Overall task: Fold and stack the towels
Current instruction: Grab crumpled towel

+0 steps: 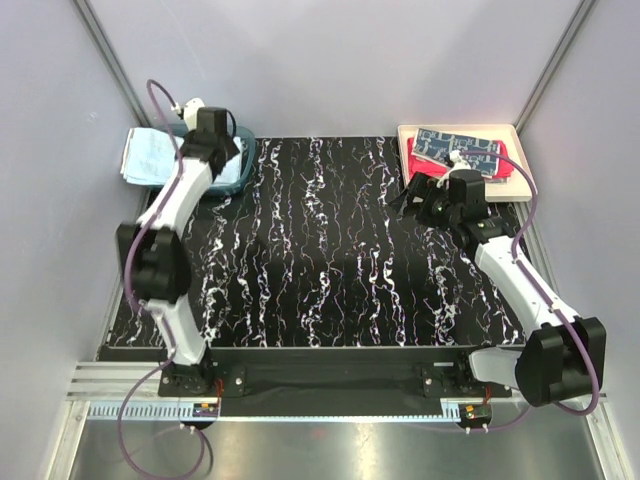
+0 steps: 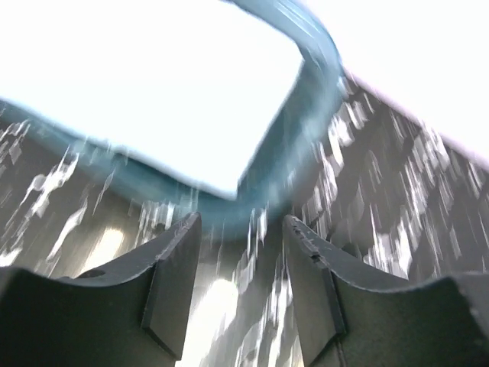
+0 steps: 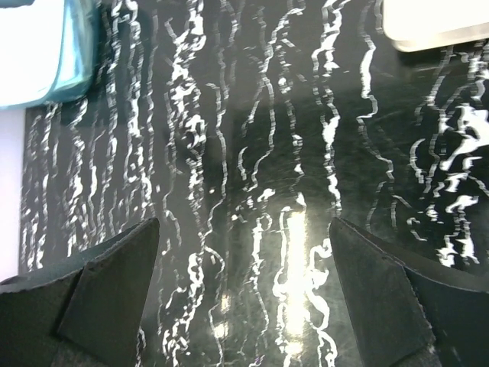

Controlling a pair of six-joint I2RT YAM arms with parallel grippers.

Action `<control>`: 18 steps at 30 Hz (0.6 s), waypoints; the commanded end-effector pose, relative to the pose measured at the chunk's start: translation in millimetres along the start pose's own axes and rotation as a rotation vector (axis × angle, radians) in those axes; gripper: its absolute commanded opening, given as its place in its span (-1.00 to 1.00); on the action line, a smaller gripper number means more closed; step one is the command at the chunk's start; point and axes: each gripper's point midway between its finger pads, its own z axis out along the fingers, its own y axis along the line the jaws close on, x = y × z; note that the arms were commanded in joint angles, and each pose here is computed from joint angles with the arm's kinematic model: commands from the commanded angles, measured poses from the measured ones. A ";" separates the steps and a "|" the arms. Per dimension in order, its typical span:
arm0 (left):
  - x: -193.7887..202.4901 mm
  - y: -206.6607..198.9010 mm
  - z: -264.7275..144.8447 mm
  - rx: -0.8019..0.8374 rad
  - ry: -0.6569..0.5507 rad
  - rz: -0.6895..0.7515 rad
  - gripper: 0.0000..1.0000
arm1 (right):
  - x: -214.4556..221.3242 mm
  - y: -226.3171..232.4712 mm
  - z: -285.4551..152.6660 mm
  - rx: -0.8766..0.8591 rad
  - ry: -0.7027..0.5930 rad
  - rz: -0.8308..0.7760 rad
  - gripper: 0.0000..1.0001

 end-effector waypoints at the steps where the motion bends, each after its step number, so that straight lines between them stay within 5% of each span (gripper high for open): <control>1: -24.3 25.8 90.4 -0.161 -0.067 -0.145 0.05 | -5.3 22.0 -8.9 -0.086 -0.023 -0.009 1.00; 7: -15.2 44.6 175.3 -0.206 -0.037 -0.205 0.09 | 1.3 15.0 -0.5 -0.055 0.006 -0.012 1.00; 12: 3.7 48.4 190.3 -0.183 -0.022 -0.255 0.08 | 4.2 16.1 8.8 -0.062 0.026 -0.001 0.99; 18: 1.4 46.0 185.0 -0.146 -0.053 -0.273 -0.48 | 9.7 11.7 16.0 -0.045 0.044 0.002 0.99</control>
